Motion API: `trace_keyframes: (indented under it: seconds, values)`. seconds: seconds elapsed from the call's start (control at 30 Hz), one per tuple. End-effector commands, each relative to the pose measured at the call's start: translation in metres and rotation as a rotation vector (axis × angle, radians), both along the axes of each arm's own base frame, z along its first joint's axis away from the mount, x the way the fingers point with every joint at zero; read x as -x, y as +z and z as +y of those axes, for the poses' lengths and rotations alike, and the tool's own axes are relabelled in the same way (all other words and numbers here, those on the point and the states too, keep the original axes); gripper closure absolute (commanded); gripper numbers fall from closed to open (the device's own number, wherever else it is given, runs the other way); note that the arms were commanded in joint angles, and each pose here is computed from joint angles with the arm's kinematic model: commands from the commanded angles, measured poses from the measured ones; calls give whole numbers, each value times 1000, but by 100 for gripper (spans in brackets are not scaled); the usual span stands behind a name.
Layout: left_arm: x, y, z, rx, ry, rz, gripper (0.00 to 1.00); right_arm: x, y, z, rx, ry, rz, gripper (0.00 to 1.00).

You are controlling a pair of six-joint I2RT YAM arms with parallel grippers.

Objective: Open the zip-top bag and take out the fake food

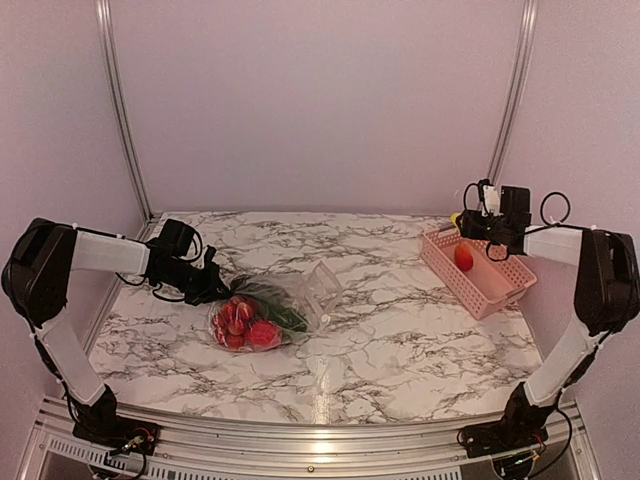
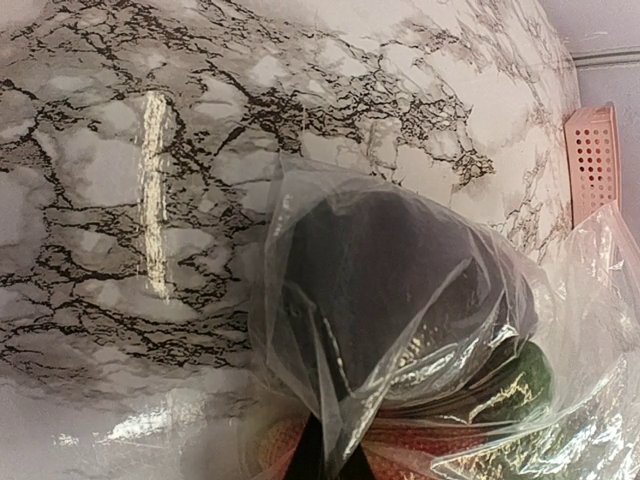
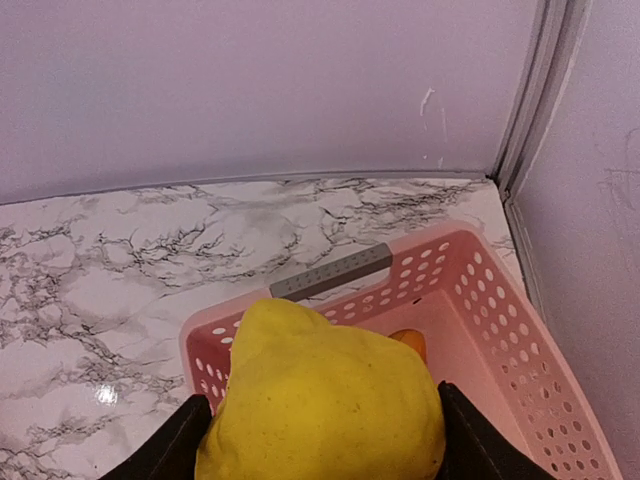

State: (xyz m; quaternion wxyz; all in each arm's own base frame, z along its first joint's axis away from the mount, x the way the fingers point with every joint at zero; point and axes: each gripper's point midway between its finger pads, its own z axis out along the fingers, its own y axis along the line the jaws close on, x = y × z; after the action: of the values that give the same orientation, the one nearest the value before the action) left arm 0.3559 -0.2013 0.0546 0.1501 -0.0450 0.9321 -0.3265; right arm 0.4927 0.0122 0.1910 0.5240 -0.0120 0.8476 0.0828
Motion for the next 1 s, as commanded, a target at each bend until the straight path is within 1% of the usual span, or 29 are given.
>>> trace_keyframes:
  seconds: [0.0, 0.1, 0.17, 0.23, 0.37, 0.47, 0.57, 0.63, 0.67, 0.73, 0.77, 0.9, 0.97]
  values:
    - [0, -10, 10, -45, 18, 31, 100, -14, -17, -37, 69, -133, 59, 42]
    - [-1, -11, 9, -44, 19, 34, 100, -20, -33, -52, 96, -180, 87, 40]
    - [-1, -12, 9, -42, 20, 35, 100, -24, -41, -56, 107, -193, 99, 36]
    - [0, -12, 9, -41, 21, 37, 100, -28, -49, -66, 127, -239, 117, 28]
    - [1, -12, 9, -39, 17, 41, 100, -39, -45, -72, 148, -258, 129, 16]
    - [0, -11, 9, -40, 13, 37, 100, -40, -35, -70, 142, -250, 140, 13]
    - [0, -11, 8, -40, 9, 34, 100, -38, -21, -62, 111, -214, 126, 13]
    - [0, -11, 8, -39, 6, 32, 100, -33, -8, -44, 57, -135, 100, 17]
    - [0, -11, 8, -40, 6, 31, 100, -29, -2, -31, 25, -85, 91, 18]
    - [1, -12, 7, -37, 2, 34, 100, -16, 7, -3, -30, 12, 79, 24]
    - [1, -12, 7, -34, 1, 34, 100, -8, 11, 14, -50, 66, 69, 25]
    - [4, -14, 6, -23, 0, 33, 100, 44, 21, 110, -98, 371, 21, 32]
    - [5, -14, 6, -21, -2, 34, 100, 71, 20, 155, -112, 509, 13, 37]
